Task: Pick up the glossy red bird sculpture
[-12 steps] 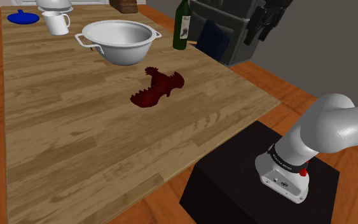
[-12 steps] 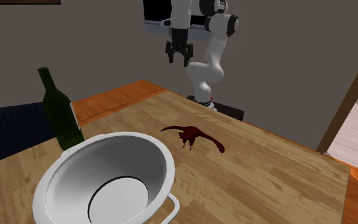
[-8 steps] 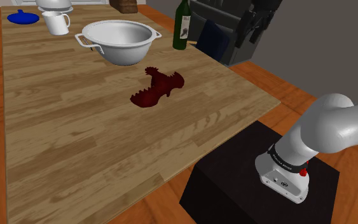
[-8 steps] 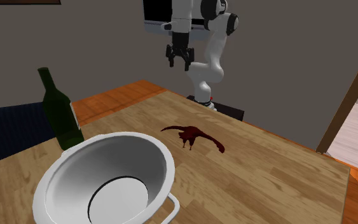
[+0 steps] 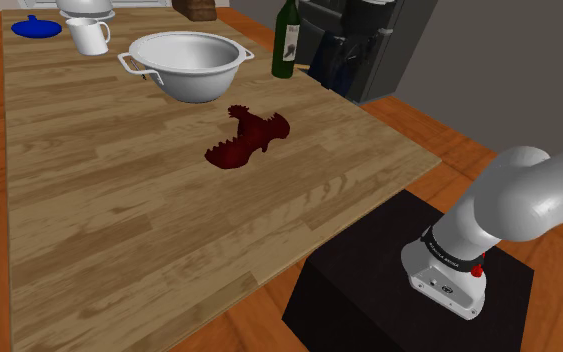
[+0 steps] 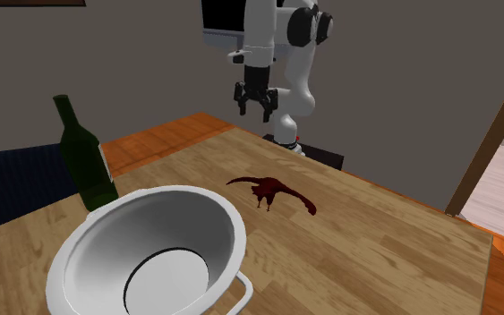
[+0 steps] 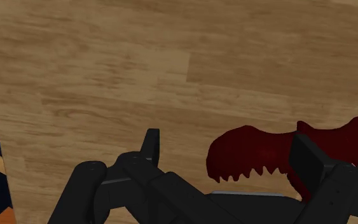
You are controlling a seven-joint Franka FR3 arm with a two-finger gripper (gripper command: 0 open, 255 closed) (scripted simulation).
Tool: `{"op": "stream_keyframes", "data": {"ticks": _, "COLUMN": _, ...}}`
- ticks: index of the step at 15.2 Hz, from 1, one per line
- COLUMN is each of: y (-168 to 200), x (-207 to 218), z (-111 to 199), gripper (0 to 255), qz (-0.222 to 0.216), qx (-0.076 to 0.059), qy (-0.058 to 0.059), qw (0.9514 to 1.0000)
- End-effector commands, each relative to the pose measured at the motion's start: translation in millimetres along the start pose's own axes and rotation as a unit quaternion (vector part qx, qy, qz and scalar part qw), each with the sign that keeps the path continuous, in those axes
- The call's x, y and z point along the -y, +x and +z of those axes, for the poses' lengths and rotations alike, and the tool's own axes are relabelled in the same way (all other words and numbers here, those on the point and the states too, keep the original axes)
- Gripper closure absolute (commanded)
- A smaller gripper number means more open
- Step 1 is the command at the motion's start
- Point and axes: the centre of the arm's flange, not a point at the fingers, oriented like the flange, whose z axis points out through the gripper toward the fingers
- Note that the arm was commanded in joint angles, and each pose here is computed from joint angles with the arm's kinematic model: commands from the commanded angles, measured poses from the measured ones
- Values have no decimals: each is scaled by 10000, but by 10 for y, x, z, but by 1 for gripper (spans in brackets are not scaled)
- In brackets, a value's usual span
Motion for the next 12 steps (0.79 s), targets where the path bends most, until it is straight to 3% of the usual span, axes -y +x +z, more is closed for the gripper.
{"op": "stream_keyframes", "data": {"ticks": 1, "y": 188, "x": 202, "z": 122, "gripper": 0, "qz": -51, "qx": 12, "qy": -5, "qw": 10000}}
{"op": "stream_keyframes", "data": {"ticks": 12, "y": 1061, "x": 1179, "z": 813, "gripper": 0, "qz": -325, "qx": 91, "qy": -76, "qw": 9994}}
